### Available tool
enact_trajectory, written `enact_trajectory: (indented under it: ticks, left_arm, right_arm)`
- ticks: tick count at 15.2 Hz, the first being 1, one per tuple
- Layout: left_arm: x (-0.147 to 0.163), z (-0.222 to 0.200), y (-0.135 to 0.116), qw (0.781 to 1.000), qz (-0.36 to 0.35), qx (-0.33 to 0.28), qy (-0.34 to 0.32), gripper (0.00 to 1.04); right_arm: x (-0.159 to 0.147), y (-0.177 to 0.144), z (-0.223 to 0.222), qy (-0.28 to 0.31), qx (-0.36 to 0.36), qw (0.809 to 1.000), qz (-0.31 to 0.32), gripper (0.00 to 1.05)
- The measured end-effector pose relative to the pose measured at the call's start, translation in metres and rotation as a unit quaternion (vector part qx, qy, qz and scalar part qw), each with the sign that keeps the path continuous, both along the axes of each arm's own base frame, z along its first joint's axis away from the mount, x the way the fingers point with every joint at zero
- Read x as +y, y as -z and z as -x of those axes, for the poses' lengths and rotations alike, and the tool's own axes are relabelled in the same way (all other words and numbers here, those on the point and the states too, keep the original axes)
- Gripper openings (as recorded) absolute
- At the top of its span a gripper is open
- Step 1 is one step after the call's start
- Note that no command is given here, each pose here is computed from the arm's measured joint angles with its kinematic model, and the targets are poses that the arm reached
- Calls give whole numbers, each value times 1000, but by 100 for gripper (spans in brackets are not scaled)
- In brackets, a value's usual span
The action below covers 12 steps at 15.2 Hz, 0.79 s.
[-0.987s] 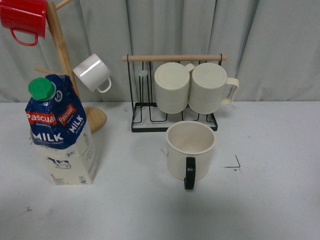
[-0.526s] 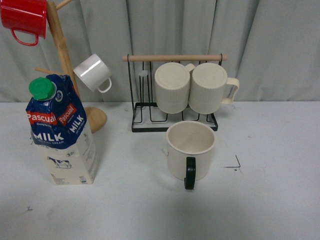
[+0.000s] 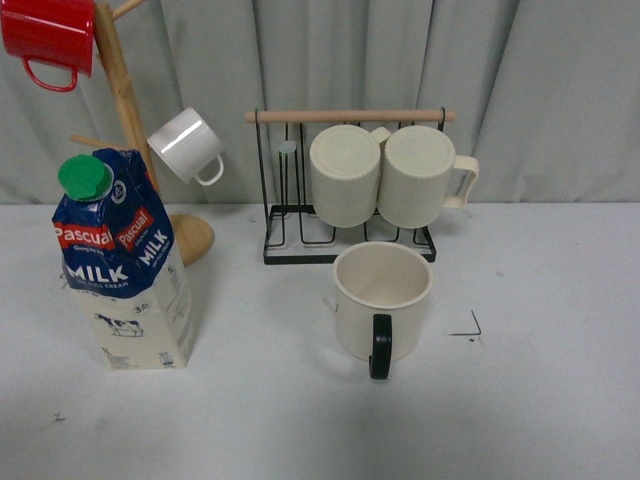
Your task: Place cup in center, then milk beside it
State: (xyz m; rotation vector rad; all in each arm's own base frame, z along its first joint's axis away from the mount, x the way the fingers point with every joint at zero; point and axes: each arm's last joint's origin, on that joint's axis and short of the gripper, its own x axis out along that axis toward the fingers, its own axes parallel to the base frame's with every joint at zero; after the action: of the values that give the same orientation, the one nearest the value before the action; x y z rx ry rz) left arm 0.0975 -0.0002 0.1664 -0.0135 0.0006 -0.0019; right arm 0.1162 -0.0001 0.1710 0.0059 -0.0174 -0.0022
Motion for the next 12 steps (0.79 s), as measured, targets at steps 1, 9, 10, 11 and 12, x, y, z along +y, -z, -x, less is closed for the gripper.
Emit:
enact_trajectory:
  ticks: [1, 9, 10, 11, 12]
  left_arm:
    - [0, 0, 0, 1000, 0, 0, 0, 98]
    - [0, 0, 0, 1000, 0, 0, 0, 98]
    - [0, 0, 0, 1000, 0, 0, -1, 98]
    - [0, 0, 0, 1000, 0, 0, 0, 98]
    - [0, 0, 0, 1000, 0, 0, 0, 98]
  right_arm:
    - [0, 0, 1, 0, 0, 1000, 0, 2]
    - [0, 3, 11, 0, 12, 1000, 0, 2]
    - [0, 6, 18, -1, 18, 1000, 0, 2]
    - [0, 1, 19, -1, -3, 1000, 0, 2]
    - [0, 5, 19, -1, 11, 1000, 0, 2]
